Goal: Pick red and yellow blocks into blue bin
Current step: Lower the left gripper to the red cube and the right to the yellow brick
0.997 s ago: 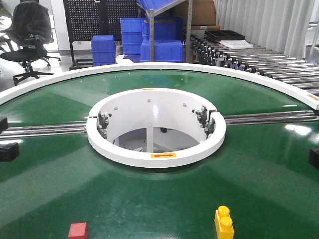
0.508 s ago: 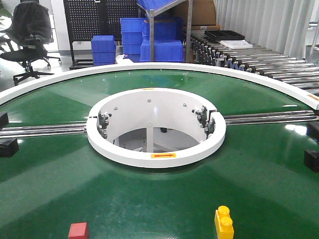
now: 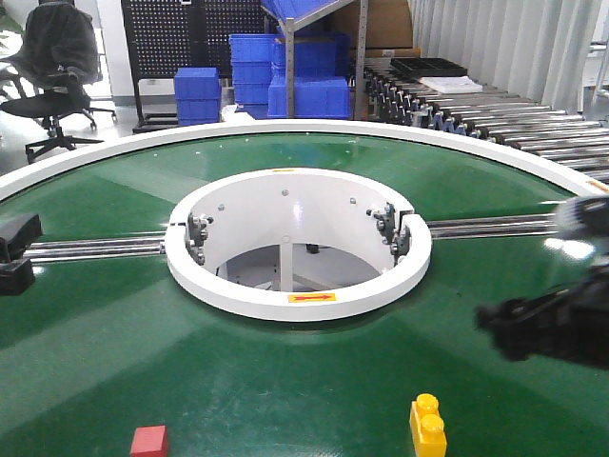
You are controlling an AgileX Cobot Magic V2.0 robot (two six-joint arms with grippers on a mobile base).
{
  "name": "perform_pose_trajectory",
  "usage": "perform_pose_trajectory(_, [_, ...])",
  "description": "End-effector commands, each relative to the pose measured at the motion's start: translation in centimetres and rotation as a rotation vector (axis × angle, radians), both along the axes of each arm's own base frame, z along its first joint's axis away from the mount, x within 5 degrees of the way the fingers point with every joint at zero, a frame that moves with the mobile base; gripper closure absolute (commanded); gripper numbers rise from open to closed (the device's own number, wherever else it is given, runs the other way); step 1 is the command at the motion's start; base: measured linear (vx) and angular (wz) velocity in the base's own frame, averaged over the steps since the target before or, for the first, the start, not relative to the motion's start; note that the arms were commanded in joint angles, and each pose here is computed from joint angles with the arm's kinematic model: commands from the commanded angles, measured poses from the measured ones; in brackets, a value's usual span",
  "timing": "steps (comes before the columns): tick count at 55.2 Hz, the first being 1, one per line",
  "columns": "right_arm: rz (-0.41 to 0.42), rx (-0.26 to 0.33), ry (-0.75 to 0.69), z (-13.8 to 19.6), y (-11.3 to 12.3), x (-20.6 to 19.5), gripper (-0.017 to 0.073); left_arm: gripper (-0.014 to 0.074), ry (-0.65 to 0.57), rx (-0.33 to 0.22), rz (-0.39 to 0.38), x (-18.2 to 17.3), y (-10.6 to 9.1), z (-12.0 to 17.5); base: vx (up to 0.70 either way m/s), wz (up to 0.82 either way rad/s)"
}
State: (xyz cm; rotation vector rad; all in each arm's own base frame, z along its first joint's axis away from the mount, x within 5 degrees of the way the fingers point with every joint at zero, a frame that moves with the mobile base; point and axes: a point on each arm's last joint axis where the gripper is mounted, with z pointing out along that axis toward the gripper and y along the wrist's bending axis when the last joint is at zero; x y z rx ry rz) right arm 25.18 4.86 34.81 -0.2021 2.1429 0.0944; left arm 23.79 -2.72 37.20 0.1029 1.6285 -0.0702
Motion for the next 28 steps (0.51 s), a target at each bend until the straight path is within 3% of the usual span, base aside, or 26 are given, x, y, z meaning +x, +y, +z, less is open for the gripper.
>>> perform_pose_trajectory(1, [0.034,0.006,-0.003,0.4,1.5,2.1,-0.0092,0.0004,-0.14,-0.033,0.009,-0.6,0.1,2.6,0.0,0.0])
perform_pose_trajectory(11, [0.039,-0.008,0.196,-3.8,3.5,5.7,-0.0085,0.0004,-0.129,-0.032,0.008,-0.6,0.1,2.5,0.0,0.0])
perform_pose_trajectory(12, [0.029,-0.012,0.295,-6.6,4.1,7.6,-0.0077,0.0004,-0.111,-0.028,0.006,-0.6,0.1,2.3,0.0,0.0])
perform_pose_trajectory(28, [-0.02,0.0,0.376,-11.0,4.9,11.0,-0.0055,0.0004,-0.099,-0.026,0.004,-0.6,0.1,2.2,0.0,0.0])
